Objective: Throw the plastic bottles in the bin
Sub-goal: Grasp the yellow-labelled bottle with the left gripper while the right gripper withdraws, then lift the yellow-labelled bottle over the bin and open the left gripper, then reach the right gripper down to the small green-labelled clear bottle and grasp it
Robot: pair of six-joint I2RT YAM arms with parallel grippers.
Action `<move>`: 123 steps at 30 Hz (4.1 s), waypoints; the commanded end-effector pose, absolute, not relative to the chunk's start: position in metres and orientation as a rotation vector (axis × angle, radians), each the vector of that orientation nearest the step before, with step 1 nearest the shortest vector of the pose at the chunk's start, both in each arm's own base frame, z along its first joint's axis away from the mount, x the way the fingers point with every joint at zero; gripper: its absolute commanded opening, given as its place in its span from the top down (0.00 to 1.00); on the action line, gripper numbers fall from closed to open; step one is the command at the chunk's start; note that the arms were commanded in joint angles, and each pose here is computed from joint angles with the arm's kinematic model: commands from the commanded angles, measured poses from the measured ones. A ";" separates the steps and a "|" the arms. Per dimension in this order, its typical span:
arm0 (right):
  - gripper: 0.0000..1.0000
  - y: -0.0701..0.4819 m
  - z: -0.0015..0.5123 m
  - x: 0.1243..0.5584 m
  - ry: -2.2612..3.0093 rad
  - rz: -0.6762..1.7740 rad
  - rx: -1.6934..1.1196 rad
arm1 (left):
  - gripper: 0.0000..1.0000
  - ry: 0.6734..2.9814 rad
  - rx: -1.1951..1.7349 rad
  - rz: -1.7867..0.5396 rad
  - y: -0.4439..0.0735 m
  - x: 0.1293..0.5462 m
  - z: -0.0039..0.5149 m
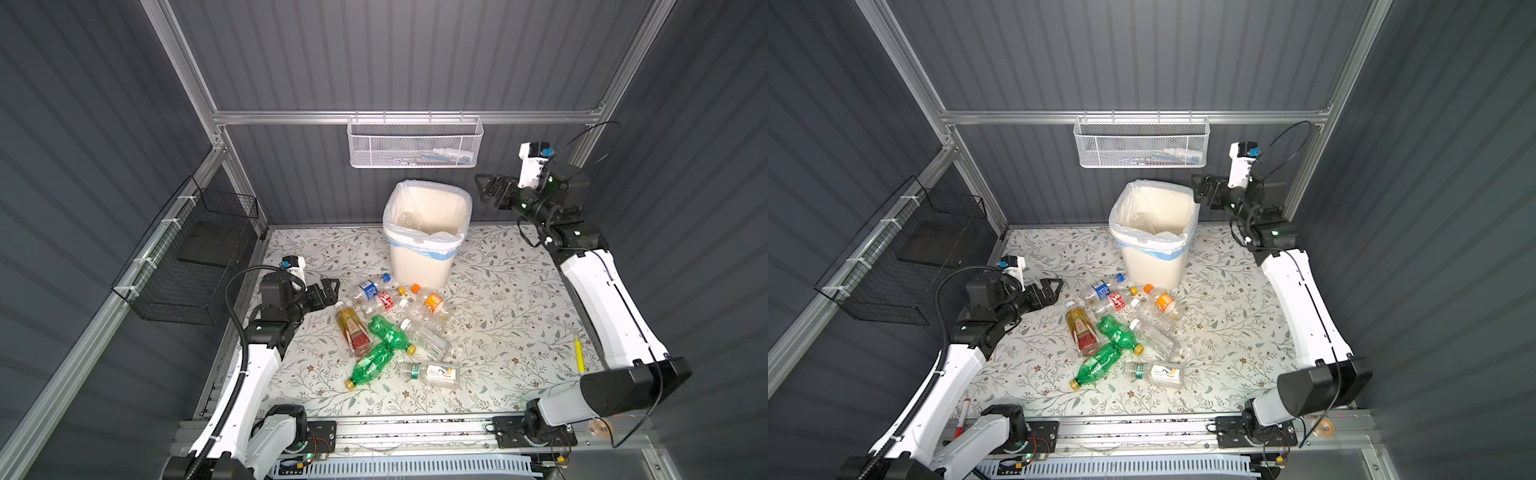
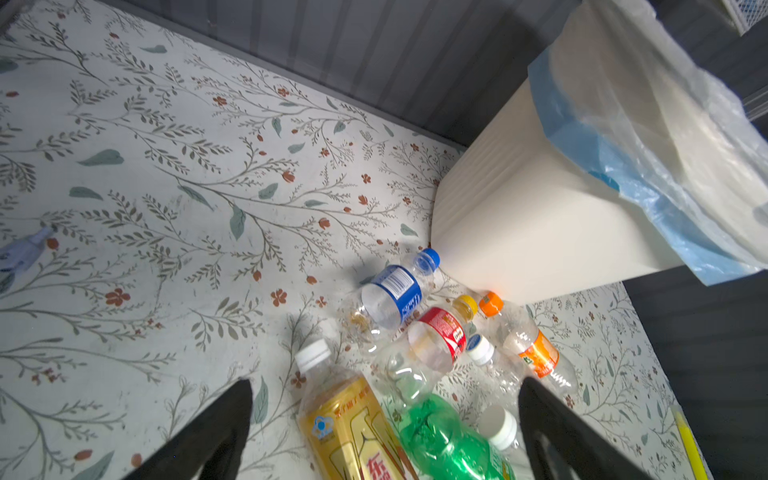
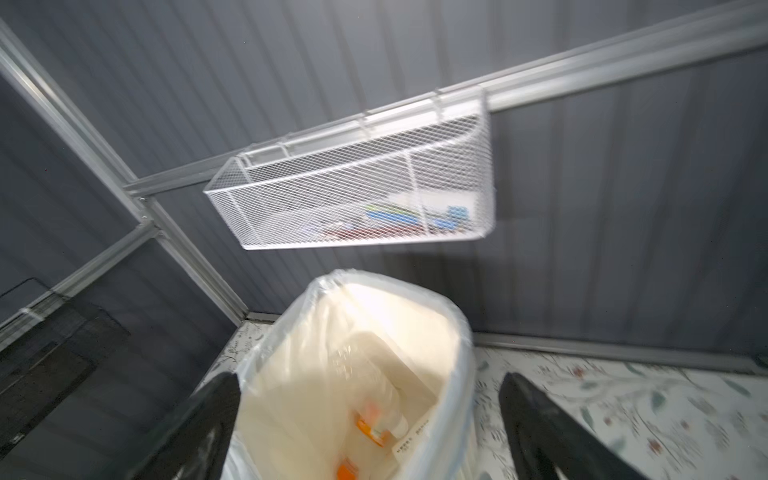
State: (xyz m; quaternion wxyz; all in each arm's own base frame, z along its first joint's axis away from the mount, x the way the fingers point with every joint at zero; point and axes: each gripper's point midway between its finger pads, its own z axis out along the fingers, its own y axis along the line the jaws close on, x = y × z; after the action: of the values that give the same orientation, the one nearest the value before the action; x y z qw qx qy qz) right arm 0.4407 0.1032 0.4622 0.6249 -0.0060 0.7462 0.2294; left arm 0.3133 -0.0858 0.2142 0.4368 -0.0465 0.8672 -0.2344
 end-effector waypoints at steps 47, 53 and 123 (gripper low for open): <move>0.01 -0.028 0.255 0.374 1.949 0.449 0.590 | 0.43 2.109 -0.087 -0.422 -0.116 0.325 0.220; 0.02 -0.026 0.216 0.377 2.029 0.460 0.611 | 0.42 1.640 0.105 -0.363 -0.112 0.321 0.347; 0.06 0.253 0.072 0.137 2.667 0.261 -1.486 | 0.01 2.011 -0.240 -0.593 -0.043 0.413 0.231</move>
State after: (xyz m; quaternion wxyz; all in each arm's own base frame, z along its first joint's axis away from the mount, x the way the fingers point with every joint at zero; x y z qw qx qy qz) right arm 0.1322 0.2489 0.0734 0.0254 -0.4704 0.8761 0.1028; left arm 0.4155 -0.0412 0.2197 0.4828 -0.1039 0.8373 -0.2346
